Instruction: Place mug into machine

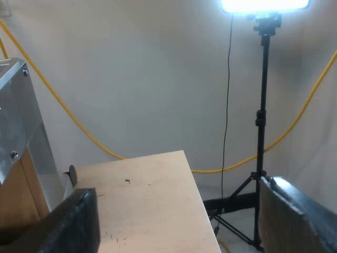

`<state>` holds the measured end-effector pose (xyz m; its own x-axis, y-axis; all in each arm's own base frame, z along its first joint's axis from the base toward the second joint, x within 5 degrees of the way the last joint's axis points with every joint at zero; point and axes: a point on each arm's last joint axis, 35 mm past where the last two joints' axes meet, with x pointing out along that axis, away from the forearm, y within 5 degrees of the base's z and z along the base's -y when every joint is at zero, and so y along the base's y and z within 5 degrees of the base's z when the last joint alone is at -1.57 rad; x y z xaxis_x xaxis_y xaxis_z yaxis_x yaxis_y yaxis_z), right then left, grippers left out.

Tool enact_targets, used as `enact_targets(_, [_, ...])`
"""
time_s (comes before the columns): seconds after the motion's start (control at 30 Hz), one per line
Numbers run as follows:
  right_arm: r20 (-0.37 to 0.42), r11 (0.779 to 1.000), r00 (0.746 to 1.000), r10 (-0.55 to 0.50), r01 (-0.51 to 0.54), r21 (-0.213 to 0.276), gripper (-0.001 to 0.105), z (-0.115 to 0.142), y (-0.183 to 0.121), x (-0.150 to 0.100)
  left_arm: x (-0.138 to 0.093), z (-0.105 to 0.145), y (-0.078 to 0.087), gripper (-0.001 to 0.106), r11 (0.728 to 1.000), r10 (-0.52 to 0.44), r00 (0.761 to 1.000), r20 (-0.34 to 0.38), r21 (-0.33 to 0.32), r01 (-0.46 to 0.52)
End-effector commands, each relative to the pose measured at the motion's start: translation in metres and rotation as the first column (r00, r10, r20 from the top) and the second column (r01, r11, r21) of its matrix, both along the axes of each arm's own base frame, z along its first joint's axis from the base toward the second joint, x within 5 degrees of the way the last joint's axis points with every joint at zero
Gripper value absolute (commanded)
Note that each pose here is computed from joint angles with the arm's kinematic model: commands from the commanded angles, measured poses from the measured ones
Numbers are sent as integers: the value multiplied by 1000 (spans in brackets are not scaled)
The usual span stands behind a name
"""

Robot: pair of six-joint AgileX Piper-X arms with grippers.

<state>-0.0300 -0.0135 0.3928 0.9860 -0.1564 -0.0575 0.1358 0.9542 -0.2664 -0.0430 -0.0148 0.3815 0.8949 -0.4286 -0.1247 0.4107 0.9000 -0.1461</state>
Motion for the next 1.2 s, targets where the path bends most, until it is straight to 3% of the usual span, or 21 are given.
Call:
enact_targets(0.03, [-31,1000,1000,-4,3,-16,64,-5,0,-4,4,-1,0,65,1000,-4,1000,-28,4,4])
enact_targets(0.2, [-118,1000,993,-7,4,-27,64,-14,-1,-5,0,-8,0,65,1000,-6,995,-103,1,6])
enact_targets(0.37, [-135,1000,991,-3,7,30,64,-20,0,-1,-1,-14,0,65,1000,-3,988,-155,1,3])
enact_targets(0.47, [-144,999,990,10,-6,33,64,-22,1,1,0,-14,0,65,1000,-1,988,-154,2,1])
enact_targets(0.6, [-161,999,986,30,-24,34,64,-28,2,7,3,-16,2,65,999,47,986,-159,16,-45])
enact_targets(0.7, [-161,997,985,65,-59,43,64,-35,5,16,15,-27,5,65,989,148,972,-183,50,-141])
enact_targets(0.83, [-146,995,984,98,-91,50,64,-42,7,28,29,-37,6,65,985,168,969,-181,56,-160])
enact_targets(0.97, [-124,995,987,100,-97,26,64,-50,9,40,44,-47,6,65,986,168,971,-170,54,-161])
enact_targets(1.07, [-146,995,984,101,-103,-7,64,-59,9,48,53,-55,6,65,986,168,971,-167,54,-161])
enact_targets(1.2, [-184,994,978,101,-105,-12,64,-69,10,53,60,-67,5,65,985,168,965,-202,60,-159])
